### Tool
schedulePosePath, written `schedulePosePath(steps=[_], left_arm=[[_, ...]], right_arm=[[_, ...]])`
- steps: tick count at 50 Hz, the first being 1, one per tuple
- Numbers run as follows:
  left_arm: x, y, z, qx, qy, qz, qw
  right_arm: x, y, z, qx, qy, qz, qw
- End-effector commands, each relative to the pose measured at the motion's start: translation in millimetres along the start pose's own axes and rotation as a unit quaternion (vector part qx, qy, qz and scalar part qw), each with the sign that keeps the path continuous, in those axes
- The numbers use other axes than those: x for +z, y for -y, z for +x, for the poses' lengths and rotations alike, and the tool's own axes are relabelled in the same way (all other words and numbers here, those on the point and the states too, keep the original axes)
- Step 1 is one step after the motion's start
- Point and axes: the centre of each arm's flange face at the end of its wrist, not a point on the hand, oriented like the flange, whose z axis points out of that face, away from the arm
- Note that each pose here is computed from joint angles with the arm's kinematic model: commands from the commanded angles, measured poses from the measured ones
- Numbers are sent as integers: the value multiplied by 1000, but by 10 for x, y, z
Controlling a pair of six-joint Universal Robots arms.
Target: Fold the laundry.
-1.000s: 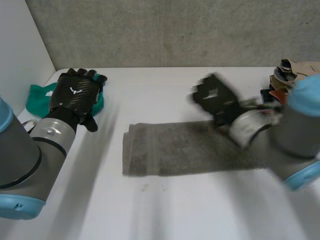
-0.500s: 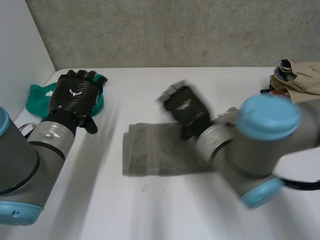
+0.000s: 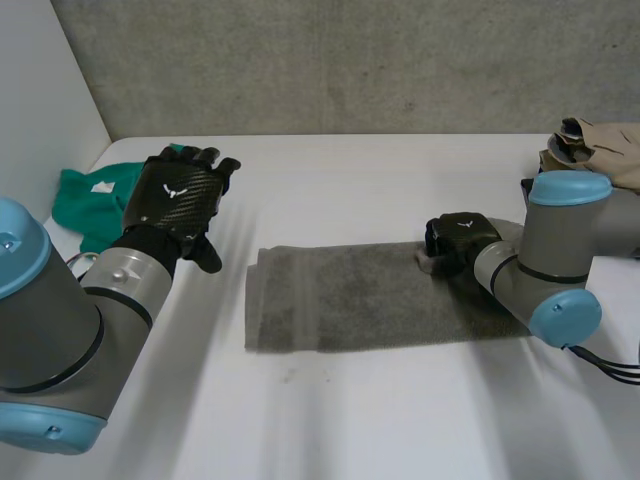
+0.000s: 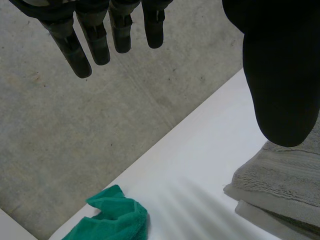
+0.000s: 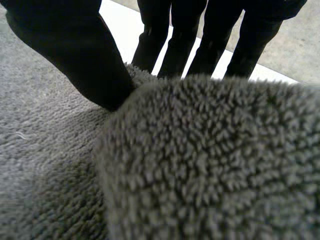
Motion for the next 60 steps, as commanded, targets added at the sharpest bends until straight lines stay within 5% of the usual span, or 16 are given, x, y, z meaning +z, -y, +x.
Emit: schedulePosePath(steps=[1,5,11,17,23,31,35,42,50,60], left_arm=[[-13,13,-2,1,0,1,1000],[-23,40,-18,1,2,5,1000],[-43,129,-80,0,12,19,1000],[-60,98,-76,0,12,13,1000],[-57,54,-52,-2,9,6,1000],[25,36,4,-3,4,15,1000],[150,54,210,-10,-16,40,999],[331,-183,642,-15,-66,23,997],[349,-535,882,-5,-95,-32,995],[174,-321,726,-7,-77,-22,997]], right_arm=[[-51,257,-35,-16,1,48,999],[-165,517,-57,-30,-1,95,995],[-563,691,-1173,-74,148,183,969],[-852,312,-1794,-95,253,187,944],[-910,-1,-1958,-108,281,157,941],[-992,200,-1741,-115,230,168,952],[-1053,400,-1151,-97,131,160,974],[-1102,143,-577,-81,49,80,992],[-1024,-183,-338,-156,17,28,987],[-871,-82,-210,-287,-53,47,955]])
